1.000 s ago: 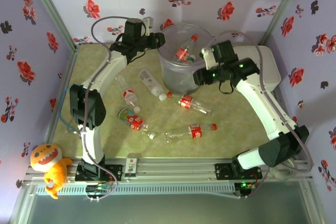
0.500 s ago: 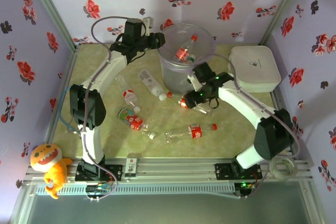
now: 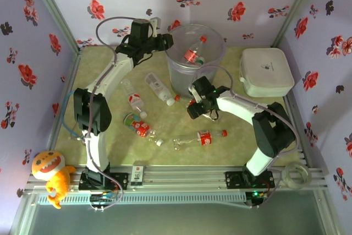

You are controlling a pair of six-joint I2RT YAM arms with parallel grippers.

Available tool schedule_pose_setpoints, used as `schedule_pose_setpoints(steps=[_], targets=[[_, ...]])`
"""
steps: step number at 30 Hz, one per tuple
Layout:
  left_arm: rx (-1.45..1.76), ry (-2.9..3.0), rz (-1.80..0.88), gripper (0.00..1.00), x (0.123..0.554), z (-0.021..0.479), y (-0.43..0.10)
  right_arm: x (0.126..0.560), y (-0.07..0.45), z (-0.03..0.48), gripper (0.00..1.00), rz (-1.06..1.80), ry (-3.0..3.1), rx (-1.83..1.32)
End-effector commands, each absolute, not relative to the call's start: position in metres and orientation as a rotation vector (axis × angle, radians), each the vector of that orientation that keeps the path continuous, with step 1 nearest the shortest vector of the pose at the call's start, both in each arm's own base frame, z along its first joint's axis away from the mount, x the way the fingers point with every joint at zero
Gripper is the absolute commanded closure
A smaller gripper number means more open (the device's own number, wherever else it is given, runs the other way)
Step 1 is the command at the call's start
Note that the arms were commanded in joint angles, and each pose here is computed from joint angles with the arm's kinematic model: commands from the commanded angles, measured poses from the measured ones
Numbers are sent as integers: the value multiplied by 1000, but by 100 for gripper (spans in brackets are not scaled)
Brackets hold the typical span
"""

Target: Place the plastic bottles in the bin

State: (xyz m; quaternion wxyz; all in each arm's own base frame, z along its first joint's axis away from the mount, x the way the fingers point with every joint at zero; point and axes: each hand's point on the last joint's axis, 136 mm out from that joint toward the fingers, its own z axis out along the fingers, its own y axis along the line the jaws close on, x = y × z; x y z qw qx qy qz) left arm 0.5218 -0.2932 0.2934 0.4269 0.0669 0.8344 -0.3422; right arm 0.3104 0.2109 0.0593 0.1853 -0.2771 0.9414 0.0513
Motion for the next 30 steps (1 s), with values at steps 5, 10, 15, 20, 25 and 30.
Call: schedule_pose_setpoints(steps=[5,10,15,20,25,30], targets=[[191,2069,-870,54,524,297,-300,292,222,38,25,150,2701,-851],[189,2068,-871,54,524,298,-299,286,223,29,31,107,2721,-888],[188,2069,-871,54,523,297,-299,288,223,37,38,99,2700,-892],[182,2066,-877,54,523,297,-299,290,223,53,43,92,2655,-919],[182,2067,-876,54,523,296,-299,286,225,77,45,94,2621,-987],[179,2063,-880,54,524,296,-299,272,231,112,45,182,2573,-1077]])
